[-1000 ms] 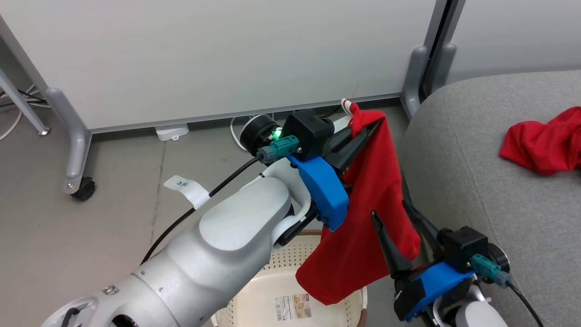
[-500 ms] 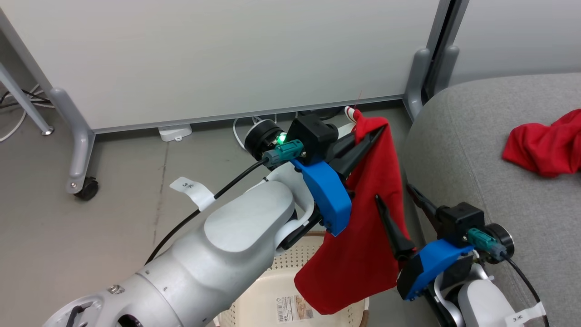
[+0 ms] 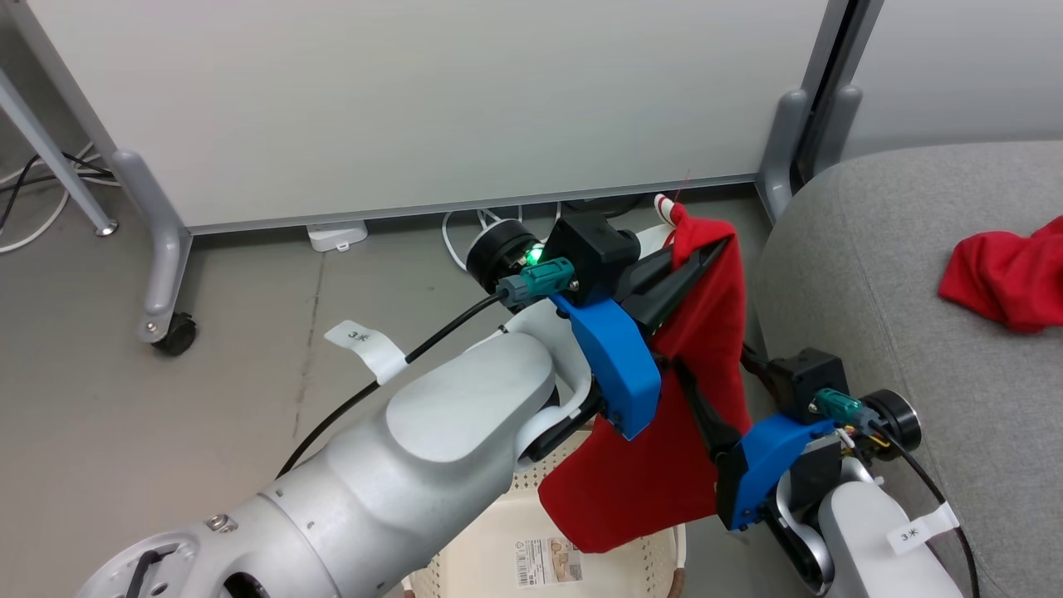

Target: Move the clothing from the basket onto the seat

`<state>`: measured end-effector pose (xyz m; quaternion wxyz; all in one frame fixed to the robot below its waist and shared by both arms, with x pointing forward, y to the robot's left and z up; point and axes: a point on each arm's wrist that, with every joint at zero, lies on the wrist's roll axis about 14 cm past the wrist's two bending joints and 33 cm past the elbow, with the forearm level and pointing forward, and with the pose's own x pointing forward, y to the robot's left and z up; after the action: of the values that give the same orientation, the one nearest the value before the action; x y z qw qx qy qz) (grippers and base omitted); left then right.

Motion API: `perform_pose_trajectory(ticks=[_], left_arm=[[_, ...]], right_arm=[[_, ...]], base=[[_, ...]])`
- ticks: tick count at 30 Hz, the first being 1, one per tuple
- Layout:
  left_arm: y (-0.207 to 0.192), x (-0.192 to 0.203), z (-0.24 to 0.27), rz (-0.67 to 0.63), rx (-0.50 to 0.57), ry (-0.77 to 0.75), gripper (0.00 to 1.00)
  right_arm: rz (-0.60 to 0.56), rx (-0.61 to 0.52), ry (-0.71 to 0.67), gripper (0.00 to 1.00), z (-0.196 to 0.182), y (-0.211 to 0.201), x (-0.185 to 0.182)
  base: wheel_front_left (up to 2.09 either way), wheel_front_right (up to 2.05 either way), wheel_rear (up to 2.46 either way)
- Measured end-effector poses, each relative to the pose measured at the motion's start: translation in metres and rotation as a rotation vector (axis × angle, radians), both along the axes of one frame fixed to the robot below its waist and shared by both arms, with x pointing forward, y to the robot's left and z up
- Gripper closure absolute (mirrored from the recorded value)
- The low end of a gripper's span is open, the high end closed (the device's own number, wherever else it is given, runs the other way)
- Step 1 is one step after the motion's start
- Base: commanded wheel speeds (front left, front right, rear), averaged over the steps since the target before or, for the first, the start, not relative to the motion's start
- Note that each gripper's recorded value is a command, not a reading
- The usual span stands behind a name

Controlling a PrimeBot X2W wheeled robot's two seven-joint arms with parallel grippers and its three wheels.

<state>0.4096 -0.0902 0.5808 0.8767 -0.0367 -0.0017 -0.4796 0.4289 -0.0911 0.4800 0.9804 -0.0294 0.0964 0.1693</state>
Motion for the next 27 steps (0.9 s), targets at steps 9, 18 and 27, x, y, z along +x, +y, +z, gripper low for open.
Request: perform_pose_trajectory(ticks=[9,18,27], left_arm=[[-0.002,-0.004,0.000,-0.012,0.001,0.004,1.00],[-0.001,-0.005,0.001,-0.012,0.008,0.004,1.00],[-0.002,-0.006,0.001,-0.012,0.020,0.001,1.00]], right_arm=[[0.057,-0.005,0.029,0.12,-0.008,0.016,0.008],[0.062,0.015,0.050,1.00,-0.014,0.019,0.008],[0.054,0.027,0.042,1.00,-0.013,0.016,0.008]], base=[[0.00,0.00,0.00],[0.00,0.00,0.00],[0.00,0.00,0.00]])
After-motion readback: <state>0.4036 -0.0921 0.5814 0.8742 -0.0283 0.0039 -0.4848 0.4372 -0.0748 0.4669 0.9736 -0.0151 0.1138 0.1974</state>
